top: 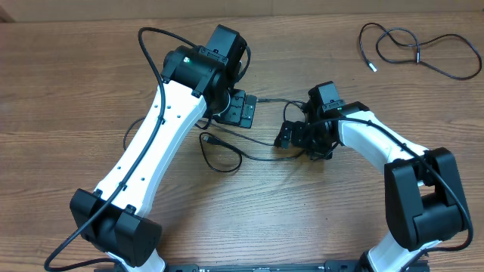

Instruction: Untangle cables

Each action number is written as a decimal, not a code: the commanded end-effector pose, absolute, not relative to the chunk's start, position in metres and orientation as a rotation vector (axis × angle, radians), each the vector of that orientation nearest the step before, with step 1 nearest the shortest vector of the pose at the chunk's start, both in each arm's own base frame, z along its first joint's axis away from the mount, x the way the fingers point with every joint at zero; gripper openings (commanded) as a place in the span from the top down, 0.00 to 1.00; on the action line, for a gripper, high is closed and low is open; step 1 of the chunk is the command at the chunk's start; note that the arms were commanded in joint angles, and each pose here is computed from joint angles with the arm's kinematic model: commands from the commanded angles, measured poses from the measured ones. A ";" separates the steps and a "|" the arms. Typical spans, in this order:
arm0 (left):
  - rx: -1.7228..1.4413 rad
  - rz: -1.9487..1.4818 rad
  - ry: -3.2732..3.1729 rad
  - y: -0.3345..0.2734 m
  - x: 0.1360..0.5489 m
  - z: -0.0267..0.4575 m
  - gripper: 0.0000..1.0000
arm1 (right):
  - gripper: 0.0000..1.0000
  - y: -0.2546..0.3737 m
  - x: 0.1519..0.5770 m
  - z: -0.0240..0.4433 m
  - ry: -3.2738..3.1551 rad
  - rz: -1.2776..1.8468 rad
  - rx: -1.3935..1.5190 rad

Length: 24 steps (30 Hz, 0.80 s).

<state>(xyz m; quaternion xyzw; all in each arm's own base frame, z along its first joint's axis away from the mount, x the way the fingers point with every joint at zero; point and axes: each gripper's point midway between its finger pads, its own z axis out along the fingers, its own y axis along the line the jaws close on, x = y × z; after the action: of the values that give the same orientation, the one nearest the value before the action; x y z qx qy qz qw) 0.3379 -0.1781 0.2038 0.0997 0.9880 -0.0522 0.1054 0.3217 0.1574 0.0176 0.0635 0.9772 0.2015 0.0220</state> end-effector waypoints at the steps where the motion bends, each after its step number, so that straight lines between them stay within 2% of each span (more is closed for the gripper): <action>1: 0.310 -0.165 2.904 -0.180 0.337 0.206 0.00 | 0.00 0.165 0.309 0.009 3.071 0.699 0.232; 24: 0.310 -0.165 2.904 -0.180 0.337 0.206 0.00 | 0.00 0.156 0.287 -0.013 3.124 0.656 0.468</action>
<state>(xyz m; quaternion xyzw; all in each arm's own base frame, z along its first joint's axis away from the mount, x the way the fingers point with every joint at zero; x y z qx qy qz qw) 0.3379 -0.1781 0.2038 0.0997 0.9880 -0.0522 0.1054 0.3139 0.1647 0.0176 0.1206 0.9646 0.2343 0.0084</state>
